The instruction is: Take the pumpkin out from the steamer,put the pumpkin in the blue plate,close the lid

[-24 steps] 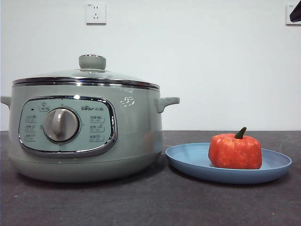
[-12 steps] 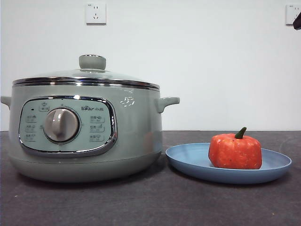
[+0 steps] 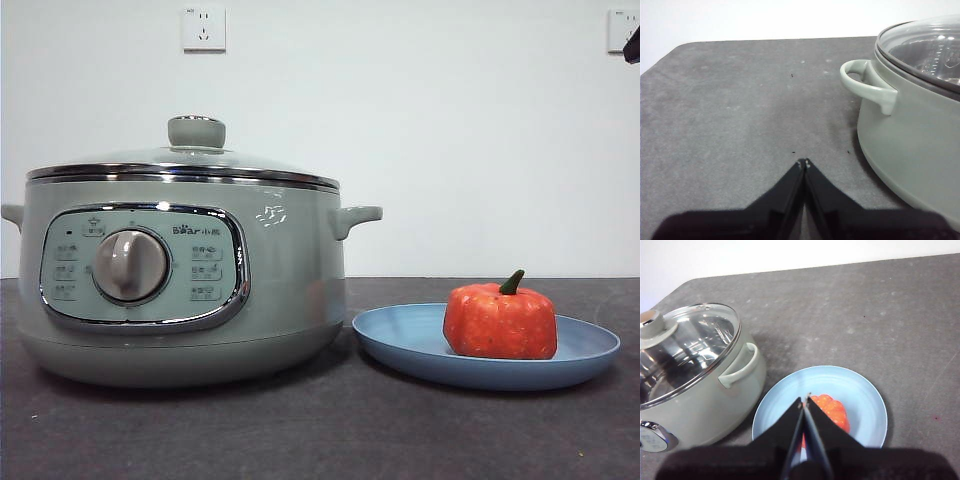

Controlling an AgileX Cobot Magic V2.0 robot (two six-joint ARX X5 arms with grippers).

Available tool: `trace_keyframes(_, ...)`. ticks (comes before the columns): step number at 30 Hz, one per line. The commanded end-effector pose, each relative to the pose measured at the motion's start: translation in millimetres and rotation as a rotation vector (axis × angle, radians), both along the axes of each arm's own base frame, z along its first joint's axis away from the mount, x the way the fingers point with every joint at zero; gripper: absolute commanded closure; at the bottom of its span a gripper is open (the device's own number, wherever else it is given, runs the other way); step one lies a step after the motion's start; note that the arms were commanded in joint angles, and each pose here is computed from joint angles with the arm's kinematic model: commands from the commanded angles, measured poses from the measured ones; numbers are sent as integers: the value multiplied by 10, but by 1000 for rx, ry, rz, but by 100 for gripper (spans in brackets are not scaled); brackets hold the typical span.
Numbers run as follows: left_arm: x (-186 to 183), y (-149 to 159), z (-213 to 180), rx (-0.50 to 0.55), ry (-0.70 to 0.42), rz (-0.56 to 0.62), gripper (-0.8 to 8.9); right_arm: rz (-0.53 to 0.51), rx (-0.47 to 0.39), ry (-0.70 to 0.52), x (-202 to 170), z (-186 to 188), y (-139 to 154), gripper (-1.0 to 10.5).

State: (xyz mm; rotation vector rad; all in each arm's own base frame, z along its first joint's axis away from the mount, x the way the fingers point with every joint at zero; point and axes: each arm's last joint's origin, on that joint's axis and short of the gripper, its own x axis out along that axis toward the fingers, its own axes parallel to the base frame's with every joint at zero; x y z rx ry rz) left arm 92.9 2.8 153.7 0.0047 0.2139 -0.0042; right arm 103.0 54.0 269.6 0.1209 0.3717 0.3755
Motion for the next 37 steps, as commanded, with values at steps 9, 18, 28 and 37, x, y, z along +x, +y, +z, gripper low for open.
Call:
trace_keyframes(9,3,3,-50,2,19,-2,817,-2,9,2,1,-12,2,946)
trace_keyframes(18,3,2,-51,2,20,-2,817,20,-115,-54,-51,-30,-52,946)
trace_keyframes(28,3,2,-51,2,20,-2,817,-93,-82,-211,-123,-624,-366,946)
trace_keyframes(37,3,2,-50,2,20,-2,817,-141,-98,-213,-105,-1100,-407,946)
